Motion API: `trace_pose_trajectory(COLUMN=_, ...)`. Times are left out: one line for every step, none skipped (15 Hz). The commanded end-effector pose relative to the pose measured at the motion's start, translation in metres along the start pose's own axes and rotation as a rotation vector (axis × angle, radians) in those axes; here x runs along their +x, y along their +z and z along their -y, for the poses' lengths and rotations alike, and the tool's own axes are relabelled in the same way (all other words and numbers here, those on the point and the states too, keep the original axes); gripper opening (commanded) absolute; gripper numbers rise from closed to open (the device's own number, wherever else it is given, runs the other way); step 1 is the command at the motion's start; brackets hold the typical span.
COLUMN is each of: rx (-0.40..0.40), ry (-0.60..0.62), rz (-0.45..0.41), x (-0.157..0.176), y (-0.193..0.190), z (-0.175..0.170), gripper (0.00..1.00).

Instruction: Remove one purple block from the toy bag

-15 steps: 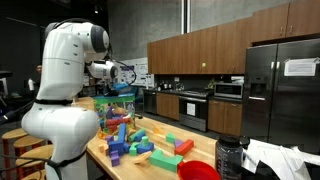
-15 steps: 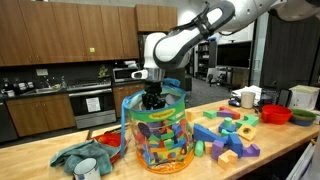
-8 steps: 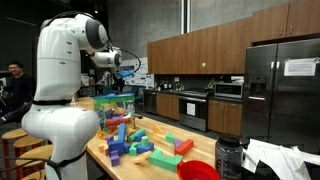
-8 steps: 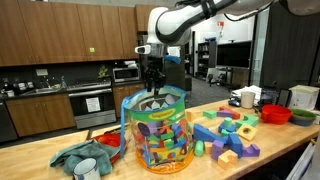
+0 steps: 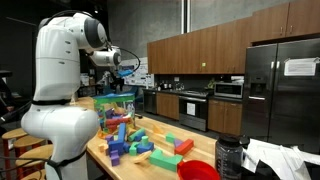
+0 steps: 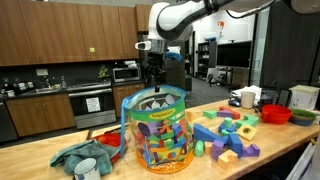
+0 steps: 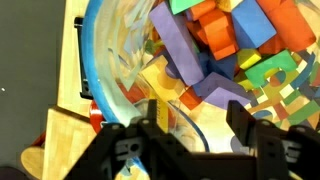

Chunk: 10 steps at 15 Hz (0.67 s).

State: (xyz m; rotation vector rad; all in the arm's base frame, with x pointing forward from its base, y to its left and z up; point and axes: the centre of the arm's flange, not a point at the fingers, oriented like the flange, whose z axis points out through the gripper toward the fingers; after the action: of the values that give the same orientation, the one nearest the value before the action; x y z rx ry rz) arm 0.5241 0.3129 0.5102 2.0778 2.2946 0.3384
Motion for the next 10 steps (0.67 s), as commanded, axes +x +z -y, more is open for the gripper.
trace_pose_trajectory(rx=0.0, ry=0.0, rz=0.0, x=0.0, y=0.0, z=0.0, gripper=0.95)
trace_pose_trajectory(rx=0.003, ry=0.0, rz=0.001, x=0.001, y=0.001, z=0.002, gripper=0.94)
trace_pose_trajectory(rx=0.007, ry=0.002, rz=-0.002, x=0.002, y=0.003, z=0.003, gripper=0.95)
trace_pose_trajectory(rx=0.013, ry=0.002, rz=-0.005, x=0.004, y=0.004, z=0.005, gripper=0.99)
trace_pose_trajectory(rx=0.018, ry=0.003, rz=-0.007, x=0.007, y=0.006, z=0.007, gripper=1.0)
trace_pose_trajectory(rx=0.023, ry=0.005, rz=-0.01, x=0.009, y=0.008, z=0.009, gripper=1.0)
trace_pose_trajectory(rx=0.029, ry=0.007, rz=-0.012, x=0.012, y=0.011, z=0.01, gripper=1.0)
trace_pose_trajectory(rx=0.038, ry=0.007, rz=-0.012, x=0.015, y=0.013, z=0.013, gripper=1.0)
trace_pose_trajectory(rx=0.045, ry=0.009, rz=-0.013, x=0.017, y=0.016, z=0.015, gripper=1.0)
trace_pose_trajectory(rx=0.054, ry=0.01, rz=-0.015, x=0.019, y=0.018, z=0.017, gripper=1.0)
